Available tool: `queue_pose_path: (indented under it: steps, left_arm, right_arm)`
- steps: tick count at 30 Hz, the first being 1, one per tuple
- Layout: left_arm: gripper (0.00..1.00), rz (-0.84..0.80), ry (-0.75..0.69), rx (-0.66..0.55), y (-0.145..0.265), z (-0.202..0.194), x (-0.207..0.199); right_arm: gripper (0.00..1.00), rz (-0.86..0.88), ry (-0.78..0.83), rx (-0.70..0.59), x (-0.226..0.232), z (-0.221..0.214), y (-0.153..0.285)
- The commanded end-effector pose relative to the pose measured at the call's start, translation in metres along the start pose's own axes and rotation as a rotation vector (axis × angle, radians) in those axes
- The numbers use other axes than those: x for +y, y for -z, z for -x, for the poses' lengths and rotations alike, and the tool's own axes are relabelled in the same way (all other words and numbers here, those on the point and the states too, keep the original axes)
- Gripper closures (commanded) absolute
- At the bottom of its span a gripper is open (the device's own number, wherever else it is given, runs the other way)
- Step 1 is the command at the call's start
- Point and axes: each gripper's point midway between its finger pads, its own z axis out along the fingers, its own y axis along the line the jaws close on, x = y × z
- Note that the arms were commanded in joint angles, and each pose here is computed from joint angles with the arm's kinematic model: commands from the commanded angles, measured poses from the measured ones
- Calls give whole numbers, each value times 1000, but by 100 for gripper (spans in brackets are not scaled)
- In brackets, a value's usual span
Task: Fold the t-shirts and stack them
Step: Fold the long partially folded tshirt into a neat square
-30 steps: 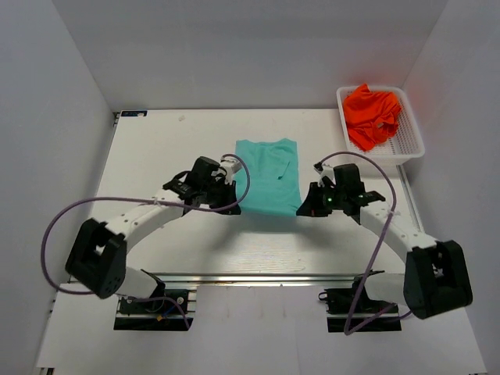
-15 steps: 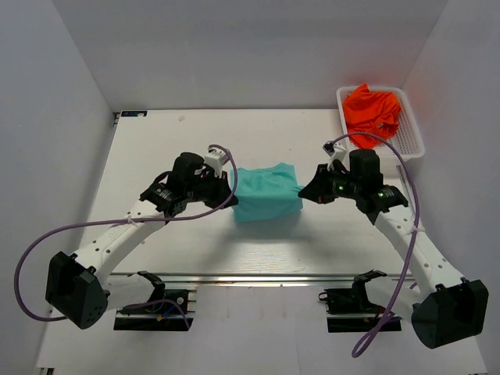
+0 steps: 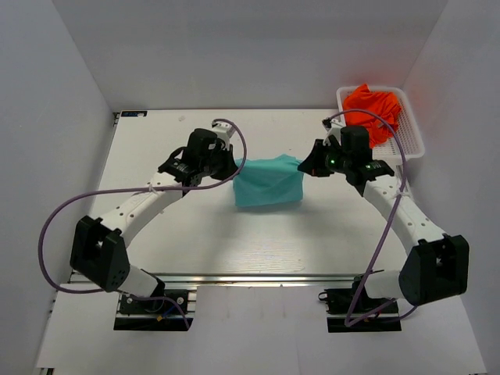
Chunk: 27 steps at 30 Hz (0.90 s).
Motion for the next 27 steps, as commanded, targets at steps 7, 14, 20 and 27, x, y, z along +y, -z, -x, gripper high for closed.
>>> queue_pose_path:
  steps: [7, 14, 20, 27]
  left_arm:
    - [100, 126, 22, -39, -31, 35, 47]
    - [100, 88, 31, 2, -75, 45, 68]
    - [100, 87, 65, 9, -106, 67, 94]
    - [66, -34, 30, -48, -179, 97, 119]
  right_arm:
    - [100, -28, -26, -38, -25, 41, -39]
    - [100, -32, -81, -63, -45, 61, -65]
    - [100, -57, -139, -31, -78, 68, -109]
    - [100, -112, -227, -202, -130, 110, -172]
